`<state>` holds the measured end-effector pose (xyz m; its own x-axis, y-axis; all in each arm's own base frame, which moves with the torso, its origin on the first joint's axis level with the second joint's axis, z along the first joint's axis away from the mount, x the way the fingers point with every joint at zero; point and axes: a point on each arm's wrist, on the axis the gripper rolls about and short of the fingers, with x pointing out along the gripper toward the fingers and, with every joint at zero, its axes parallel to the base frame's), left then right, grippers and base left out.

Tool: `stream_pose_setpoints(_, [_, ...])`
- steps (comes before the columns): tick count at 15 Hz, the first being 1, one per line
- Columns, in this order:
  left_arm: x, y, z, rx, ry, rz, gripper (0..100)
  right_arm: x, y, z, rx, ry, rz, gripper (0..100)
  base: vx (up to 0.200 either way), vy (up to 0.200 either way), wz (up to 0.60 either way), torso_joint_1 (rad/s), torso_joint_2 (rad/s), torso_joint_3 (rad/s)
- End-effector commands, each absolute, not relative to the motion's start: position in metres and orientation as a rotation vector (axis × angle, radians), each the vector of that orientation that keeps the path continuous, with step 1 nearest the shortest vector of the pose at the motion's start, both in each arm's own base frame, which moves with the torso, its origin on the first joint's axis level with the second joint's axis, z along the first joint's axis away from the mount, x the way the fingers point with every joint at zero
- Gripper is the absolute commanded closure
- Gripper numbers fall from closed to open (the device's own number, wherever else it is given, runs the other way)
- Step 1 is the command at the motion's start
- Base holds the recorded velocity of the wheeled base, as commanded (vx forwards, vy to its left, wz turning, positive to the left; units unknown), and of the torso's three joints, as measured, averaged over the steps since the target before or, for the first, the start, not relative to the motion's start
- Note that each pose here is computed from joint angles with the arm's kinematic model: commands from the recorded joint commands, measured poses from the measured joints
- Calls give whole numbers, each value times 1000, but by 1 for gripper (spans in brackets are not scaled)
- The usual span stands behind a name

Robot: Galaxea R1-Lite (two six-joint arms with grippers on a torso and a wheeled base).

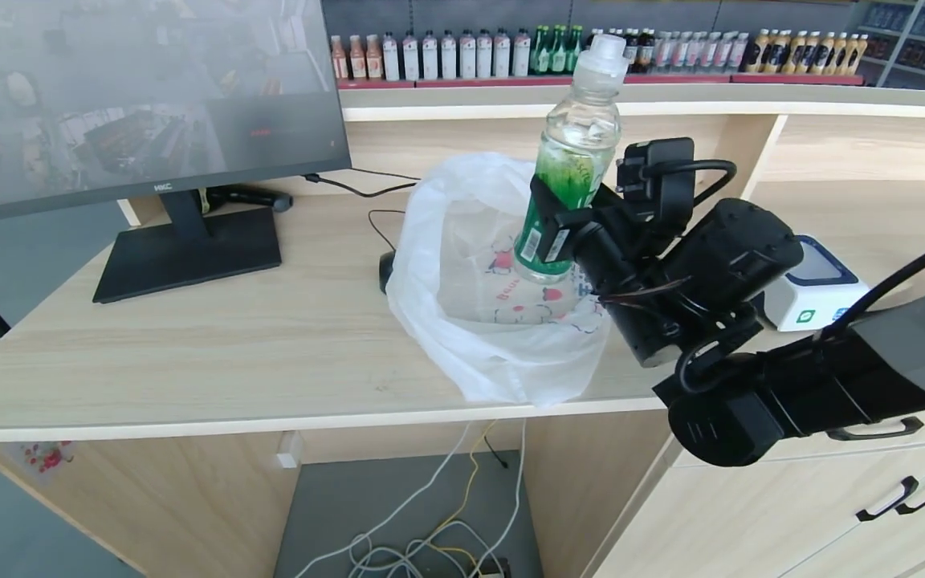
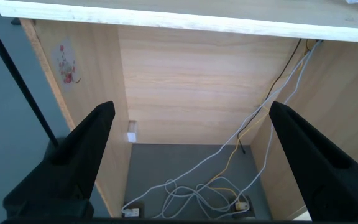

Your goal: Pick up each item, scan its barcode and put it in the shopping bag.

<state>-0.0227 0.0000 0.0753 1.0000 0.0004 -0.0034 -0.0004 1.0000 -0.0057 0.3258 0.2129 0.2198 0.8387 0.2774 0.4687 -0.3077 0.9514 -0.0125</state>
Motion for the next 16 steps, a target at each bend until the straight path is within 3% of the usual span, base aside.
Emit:
stream_pose_setpoints(1, [-23,0,75,-6,3,0,0,337,215,206,49,-462,302,100,0,0,0,0,0,0])
stream_pose_setpoints(7, [-23,0,75,-6,3,0,0,351,236,184,23,-445,338,100,0,0,0,0,0,0])
stream_pose_setpoints(16, [-23,0,75,-6,3,2,0,343,244,201,44,-498,368,100,0,0,0,0,0,0])
